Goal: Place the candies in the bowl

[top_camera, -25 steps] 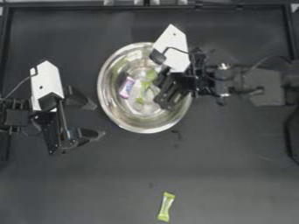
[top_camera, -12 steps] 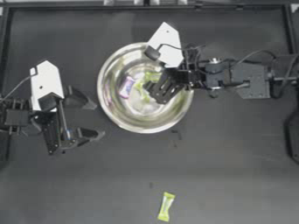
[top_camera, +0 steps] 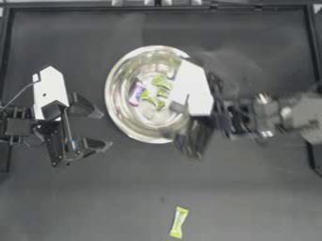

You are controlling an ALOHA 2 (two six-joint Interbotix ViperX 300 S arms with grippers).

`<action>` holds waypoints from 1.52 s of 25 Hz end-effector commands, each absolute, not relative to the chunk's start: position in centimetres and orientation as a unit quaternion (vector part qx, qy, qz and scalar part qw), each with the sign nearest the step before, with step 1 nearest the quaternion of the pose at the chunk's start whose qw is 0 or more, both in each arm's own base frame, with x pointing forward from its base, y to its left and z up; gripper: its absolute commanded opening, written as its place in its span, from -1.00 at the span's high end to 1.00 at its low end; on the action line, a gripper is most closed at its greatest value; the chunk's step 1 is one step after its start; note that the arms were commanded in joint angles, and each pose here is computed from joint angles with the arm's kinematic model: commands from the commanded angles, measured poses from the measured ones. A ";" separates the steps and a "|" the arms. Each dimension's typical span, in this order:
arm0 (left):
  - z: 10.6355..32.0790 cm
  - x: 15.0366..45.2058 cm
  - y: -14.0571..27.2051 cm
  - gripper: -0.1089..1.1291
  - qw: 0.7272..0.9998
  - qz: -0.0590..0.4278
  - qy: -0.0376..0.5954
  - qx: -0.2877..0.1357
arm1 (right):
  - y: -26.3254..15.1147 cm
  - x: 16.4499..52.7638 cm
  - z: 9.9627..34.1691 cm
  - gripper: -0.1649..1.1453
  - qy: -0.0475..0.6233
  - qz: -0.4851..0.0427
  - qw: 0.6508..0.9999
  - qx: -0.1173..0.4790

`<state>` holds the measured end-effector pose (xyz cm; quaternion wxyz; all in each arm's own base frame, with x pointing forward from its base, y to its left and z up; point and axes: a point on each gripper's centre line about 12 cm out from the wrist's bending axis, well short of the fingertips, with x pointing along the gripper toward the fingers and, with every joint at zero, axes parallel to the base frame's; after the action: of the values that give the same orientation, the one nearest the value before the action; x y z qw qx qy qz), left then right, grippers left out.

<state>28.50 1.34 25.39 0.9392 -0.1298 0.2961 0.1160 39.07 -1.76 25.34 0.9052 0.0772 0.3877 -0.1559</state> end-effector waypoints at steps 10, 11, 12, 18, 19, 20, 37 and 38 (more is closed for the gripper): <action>26.4 28.4 1.1 -0.81 0.946 0.107 0.279 -0.126 | 6.5 36.5 26.2 -0.76 0.460 0.045 0.887 0.016; 26.4 28.4 1.0 -0.81 0.947 0.105 0.280 -0.122 | 6.9 36.5 26.2 -0.76 0.461 0.057 0.886 0.008; 26.3 28.4 0.8 -0.81 0.948 0.100 0.281 -0.115 | 7.1 36.5 25.9 -0.76 0.463 0.063 0.884 0.006; 25.7 28.1 0.1 -0.81 0.950 0.083 0.291 -0.076 | 10.1 36.8 24.5 -0.76 0.480 0.114 0.869 -0.042; 25.6 28.1 0.1 -0.81 0.950 0.083 0.292 -0.076 | 10.6 37.0 24.3 -0.76 0.484 0.122 0.865 -0.051; 25.6 28.1 0.1 -0.81 0.950 0.082 0.293 -0.075 | 11.1 37.2 24.2 -0.76 0.489 0.130 0.860 -0.059; 24.9 28.2 0.0 -0.81 0.946 0.083 0.302 -0.080 | 14.1 40.2 20.2 -0.75 0.521 0.222 0.810 -0.151; 25.0 28.2 0.1 -0.81 0.946 0.085 0.301 -0.079 | 14.2 40.4 20.0 -0.75 0.516 0.223 0.813 -0.155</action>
<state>28.01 0.08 24.12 0.9422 -0.0769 0.3147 0.0861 39.95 14.16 19.08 0.7994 -0.1528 0.5364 0.2236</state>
